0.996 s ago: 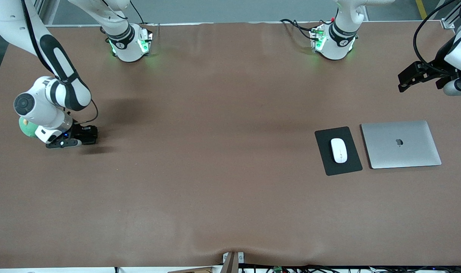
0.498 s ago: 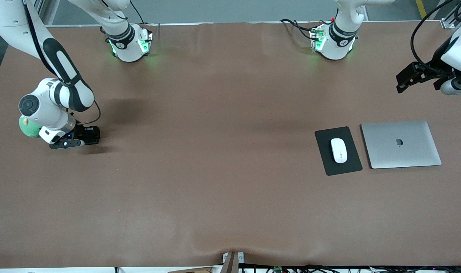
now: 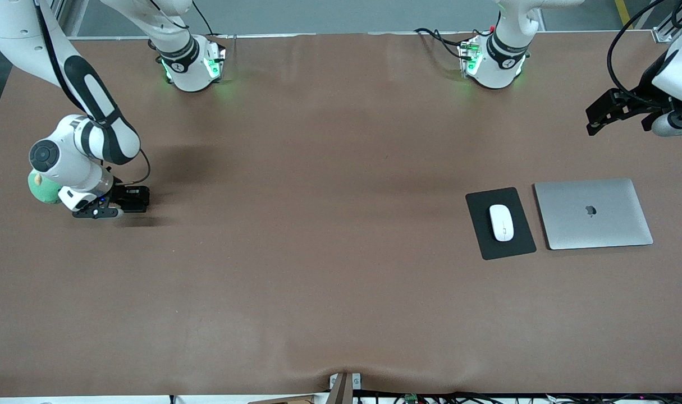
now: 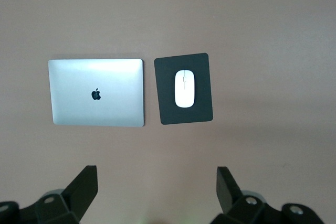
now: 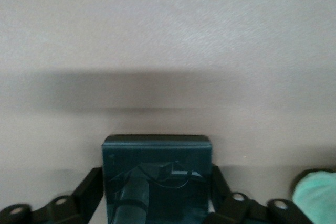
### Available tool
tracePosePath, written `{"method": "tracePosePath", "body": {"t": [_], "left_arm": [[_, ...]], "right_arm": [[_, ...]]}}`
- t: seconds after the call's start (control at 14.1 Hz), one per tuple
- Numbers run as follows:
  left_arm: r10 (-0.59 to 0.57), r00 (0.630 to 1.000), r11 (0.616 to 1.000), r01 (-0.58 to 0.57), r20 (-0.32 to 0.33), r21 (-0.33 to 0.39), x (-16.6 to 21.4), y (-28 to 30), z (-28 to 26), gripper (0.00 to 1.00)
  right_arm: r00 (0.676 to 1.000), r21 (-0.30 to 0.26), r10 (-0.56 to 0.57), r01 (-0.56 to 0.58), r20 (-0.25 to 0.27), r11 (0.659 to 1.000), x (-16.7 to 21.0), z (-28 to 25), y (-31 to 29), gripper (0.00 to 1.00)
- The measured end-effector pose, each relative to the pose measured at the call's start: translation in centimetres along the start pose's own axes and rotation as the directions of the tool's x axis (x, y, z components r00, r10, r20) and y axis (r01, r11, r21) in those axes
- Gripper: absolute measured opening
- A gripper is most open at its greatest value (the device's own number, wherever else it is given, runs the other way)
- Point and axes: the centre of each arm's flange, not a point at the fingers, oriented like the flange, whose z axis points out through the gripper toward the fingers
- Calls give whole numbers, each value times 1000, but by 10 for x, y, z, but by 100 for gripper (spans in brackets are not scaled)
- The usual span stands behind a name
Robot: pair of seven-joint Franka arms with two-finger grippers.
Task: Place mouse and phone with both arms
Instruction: 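Lower the phone beside the green toy and open the right gripper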
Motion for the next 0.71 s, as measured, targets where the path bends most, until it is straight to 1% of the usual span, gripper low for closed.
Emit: {"method": "tracePosePath", "body": {"t": [0.07,0.21,0.36,0.43,0.71], "left_arm": [[0,1000,1000,0,2,0,0,0,1,100],[0,1000,1000,0,2,0,0,0,2,100],[0,1000,1000,0,1,0,1,0,2,100],[0,1000,1000,0,1,0,1,0,2,100],[0,1000,1000,0,1,0,1,0,2,100]], "right_arm": [[1000,8,-6,6,26,1000,1,0,-3,100],[993,34,-13,9,114,999,14,-16,-2,100],[981,56,-21,10,192,998,35,-52,1,100],[976,64,-27,13,215,998,45,-73,1,100],[957,82,-70,49,280,995,76,-151,-15,100]]}}
